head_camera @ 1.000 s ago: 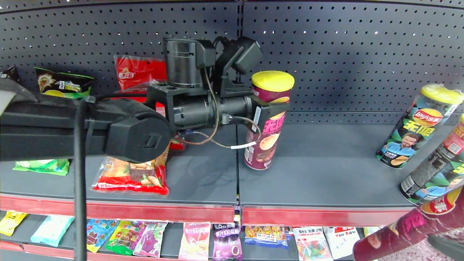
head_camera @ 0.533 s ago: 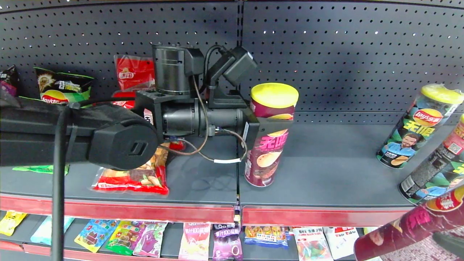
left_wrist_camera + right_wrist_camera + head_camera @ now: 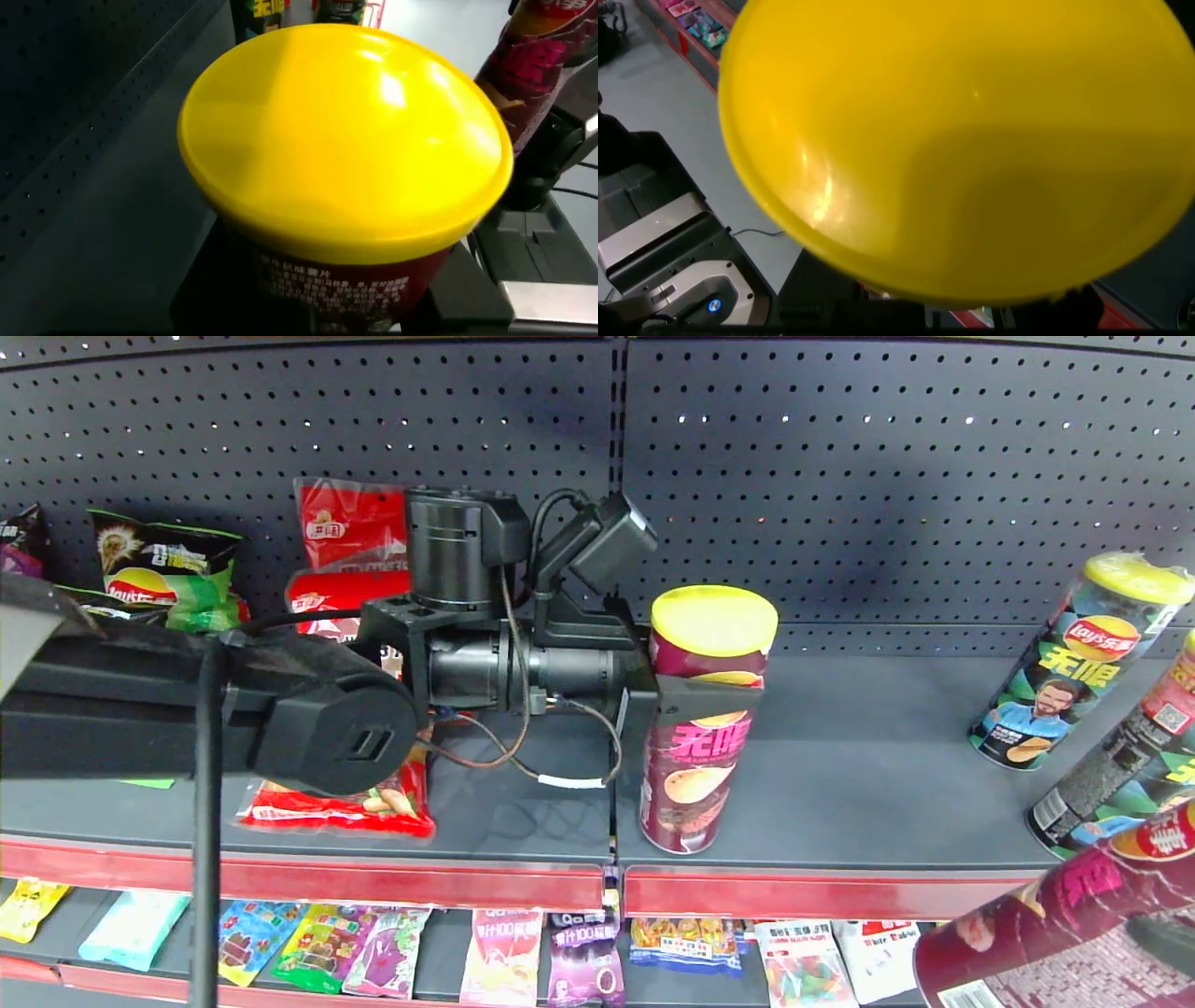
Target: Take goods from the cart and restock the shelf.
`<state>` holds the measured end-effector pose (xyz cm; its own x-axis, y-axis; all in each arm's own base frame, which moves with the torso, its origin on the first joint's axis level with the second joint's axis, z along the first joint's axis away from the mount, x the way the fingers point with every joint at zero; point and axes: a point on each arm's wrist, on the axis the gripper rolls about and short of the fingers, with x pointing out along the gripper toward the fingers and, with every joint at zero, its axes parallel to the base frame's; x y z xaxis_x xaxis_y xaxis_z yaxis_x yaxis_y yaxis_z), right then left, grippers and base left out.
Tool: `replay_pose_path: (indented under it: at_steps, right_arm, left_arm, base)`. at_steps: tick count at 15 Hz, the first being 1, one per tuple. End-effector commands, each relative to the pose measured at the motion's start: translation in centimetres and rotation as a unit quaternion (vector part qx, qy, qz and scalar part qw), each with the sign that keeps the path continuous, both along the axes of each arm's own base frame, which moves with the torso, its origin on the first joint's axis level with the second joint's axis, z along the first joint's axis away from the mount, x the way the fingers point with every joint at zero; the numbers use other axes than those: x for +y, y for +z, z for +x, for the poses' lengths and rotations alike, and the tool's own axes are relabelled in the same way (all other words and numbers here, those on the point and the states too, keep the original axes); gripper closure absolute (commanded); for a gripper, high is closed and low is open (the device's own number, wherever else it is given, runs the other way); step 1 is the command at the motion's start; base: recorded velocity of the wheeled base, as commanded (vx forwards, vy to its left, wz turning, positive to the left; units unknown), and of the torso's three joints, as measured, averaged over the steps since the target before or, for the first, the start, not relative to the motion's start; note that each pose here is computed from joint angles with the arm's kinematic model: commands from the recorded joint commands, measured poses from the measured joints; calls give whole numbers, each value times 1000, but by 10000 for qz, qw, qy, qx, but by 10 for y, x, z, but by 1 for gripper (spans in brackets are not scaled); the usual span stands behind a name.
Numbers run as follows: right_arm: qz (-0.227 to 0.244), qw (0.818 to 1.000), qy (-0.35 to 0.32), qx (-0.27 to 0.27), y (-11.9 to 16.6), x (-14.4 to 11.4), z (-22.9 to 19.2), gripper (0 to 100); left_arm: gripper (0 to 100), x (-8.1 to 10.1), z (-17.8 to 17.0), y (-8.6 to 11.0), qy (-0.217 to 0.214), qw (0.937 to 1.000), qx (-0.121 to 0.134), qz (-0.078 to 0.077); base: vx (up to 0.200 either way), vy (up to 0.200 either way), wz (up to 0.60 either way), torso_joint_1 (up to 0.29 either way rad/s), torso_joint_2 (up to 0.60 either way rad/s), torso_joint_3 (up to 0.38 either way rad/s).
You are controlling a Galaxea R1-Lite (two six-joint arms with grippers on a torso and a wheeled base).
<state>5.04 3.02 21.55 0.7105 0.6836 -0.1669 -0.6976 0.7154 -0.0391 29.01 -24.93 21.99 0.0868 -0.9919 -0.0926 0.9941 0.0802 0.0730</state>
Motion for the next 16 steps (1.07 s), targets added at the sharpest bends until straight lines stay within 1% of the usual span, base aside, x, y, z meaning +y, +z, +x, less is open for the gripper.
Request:
replay_pose_path:
  at_steps: [1, 5, 9, 13, 16]
  right_arm:
    - [-1, 10000, 8, 2, 1, 0, 1, 100]
    - [5, 10000, 8, -12, 3, 1, 1, 100]
    - [-1, 10000, 8, 2, 3, 1, 2, 100]
    - [0, 10000, -7, -6, 4, 1, 3, 100]
    - [-3, 10000, -7, 1, 4, 1, 3, 100]
  left_arm:
    - [100, -1, 6, -8, -60, 10000, 44, 18]
    - [100, 3, 15, -13, -77, 9999, -98, -10]
    - [100, 3, 15, -14, -85, 9997, -198, -78]
    - [100, 6, 11, -27, -100, 9998, -184, -75]
    - [100, 4, 9, -27, -123, 9997, -202, -89]
  base:
    - [0, 0, 0, 0, 0, 0]
    - [0, 0, 0, 0, 0, 0]
    - [0, 0, 0, 0, 0, 0]
    - [0, 0, 0, 0, 0, 0]
    - [0, 0, 0, 0, 0, 0]
